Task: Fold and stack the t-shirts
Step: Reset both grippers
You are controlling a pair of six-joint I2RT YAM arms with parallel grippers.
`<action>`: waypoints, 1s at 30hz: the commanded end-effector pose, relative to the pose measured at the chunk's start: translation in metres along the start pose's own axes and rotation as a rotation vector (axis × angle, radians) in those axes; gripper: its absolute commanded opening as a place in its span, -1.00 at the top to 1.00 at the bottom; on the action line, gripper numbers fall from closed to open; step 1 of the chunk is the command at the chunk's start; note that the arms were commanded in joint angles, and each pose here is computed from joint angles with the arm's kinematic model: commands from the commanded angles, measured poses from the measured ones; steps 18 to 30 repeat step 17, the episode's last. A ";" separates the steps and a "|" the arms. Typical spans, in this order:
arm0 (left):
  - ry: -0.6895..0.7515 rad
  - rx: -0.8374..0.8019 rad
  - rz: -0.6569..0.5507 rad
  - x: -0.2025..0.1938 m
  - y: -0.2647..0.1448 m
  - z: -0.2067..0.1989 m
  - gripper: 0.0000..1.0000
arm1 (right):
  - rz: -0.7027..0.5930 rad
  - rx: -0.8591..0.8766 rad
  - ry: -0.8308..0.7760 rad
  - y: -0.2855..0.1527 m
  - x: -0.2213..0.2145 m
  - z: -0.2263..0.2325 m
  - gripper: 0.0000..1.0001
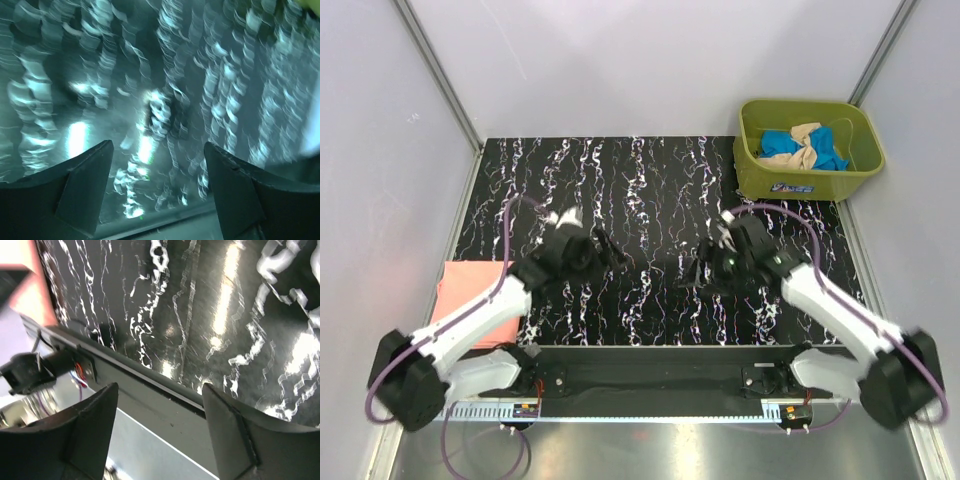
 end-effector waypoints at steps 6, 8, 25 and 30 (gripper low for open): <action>-0.216 -0.691 -0.127 -0.054 -0.046 -0.002 -0.82 | -0.201 0.260 0.406 -0.009 -0.044 -0.048 -0.58; -0.222 -0.721 -0.190 -0.058 -0.053 0.006 -0.96 | -0.198 0.309 0.493 -0.003 -0.056 -0.065 -0.68; -0.350 -1.112 -0.456 -0.072 -0.083 0.032 -0.97 | -0.239 0.560 0.511 -0.024 -0.068 -0.064 -0.99; -0.350 -1.112 -0.456 -0.072 -0.083 0.032 -0.97 | -0.239 0.560 0.511 -0.024 -0.068 -0.064 -0.99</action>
Point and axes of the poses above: each gripper's point midway between its finger pads, its own y axis out along the fingers, its own z axis along the line the jaws close on, x = y × z, the point moved 7 cm from there along -y, back along the fingers, and after that the axes turned 13 degrees about y, right-handed, at the moved point
